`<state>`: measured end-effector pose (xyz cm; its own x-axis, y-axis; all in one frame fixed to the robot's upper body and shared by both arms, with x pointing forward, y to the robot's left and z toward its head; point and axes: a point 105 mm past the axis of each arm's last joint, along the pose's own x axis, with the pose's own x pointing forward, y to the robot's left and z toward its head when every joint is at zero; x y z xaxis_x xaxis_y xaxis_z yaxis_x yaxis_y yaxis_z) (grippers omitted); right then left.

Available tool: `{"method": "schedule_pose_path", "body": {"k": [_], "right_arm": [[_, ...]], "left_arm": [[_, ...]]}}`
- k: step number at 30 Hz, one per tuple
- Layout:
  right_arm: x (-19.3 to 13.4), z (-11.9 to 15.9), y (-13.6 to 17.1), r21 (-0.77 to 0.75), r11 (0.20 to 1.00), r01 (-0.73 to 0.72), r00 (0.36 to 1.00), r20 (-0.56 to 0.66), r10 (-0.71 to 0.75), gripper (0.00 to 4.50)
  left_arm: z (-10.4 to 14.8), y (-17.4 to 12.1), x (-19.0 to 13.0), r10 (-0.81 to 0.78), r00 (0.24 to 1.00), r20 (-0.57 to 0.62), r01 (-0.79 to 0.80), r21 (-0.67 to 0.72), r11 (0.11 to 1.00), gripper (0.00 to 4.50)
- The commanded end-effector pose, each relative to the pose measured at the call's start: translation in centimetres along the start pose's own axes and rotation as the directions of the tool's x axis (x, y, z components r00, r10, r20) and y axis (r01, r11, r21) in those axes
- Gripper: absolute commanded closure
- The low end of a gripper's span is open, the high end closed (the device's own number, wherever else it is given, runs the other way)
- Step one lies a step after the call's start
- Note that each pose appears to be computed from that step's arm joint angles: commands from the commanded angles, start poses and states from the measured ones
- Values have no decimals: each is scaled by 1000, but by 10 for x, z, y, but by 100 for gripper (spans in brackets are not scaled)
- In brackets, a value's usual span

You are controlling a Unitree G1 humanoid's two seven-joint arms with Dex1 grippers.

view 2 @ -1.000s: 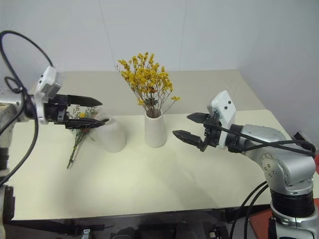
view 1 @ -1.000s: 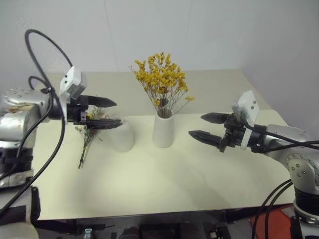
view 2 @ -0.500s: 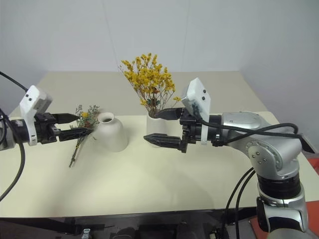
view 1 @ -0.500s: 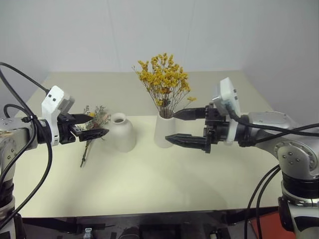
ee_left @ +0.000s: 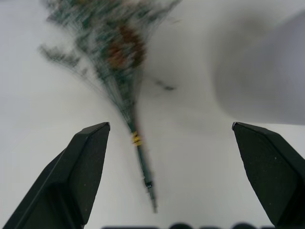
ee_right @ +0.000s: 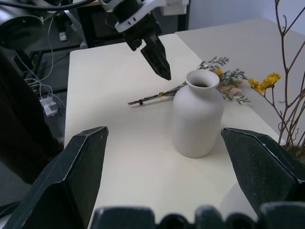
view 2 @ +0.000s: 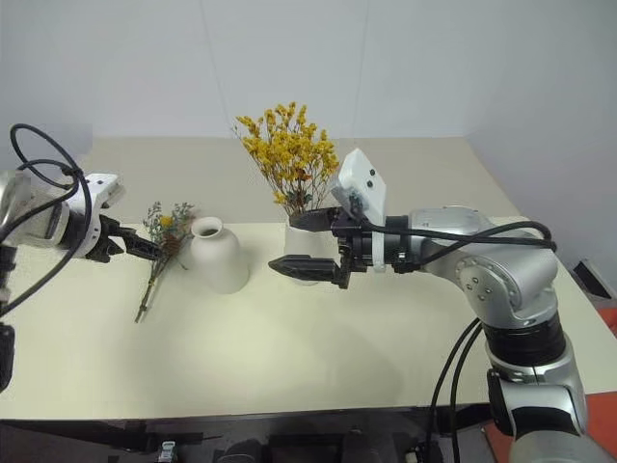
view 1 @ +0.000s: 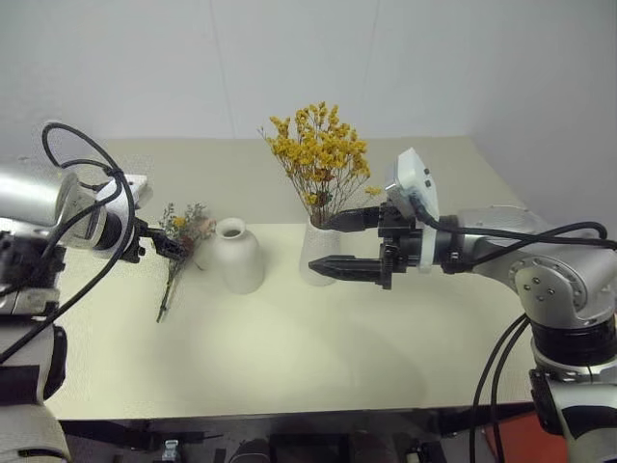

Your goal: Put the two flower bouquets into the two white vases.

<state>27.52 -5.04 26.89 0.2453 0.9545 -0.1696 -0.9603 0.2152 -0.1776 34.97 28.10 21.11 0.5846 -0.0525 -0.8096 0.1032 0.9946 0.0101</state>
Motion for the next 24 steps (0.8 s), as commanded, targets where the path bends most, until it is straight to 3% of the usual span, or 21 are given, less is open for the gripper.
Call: {"method": "schedule_pose_path", "body": {"k": [1,8,19,24], "right_arm": [[0,13,3,-54,998,-12,1000,28,13,2],[3,16,4,-63,998,-20,999,37,23,2],[1,17,4,-60,998,4,999,42,-2,2],[-1,16,3,-56,998,15,999,36,-13,0]], "left_arm": [[-2,10,4,61,995,-74,-64,-50,997,0],[-5,4,33,92,979,-181,-95,-8,995,0],[-8,4,60,123,965,-230,-118,36,992,0],[-11,2,62,109,963,-247,-103,37,994,113]]}}
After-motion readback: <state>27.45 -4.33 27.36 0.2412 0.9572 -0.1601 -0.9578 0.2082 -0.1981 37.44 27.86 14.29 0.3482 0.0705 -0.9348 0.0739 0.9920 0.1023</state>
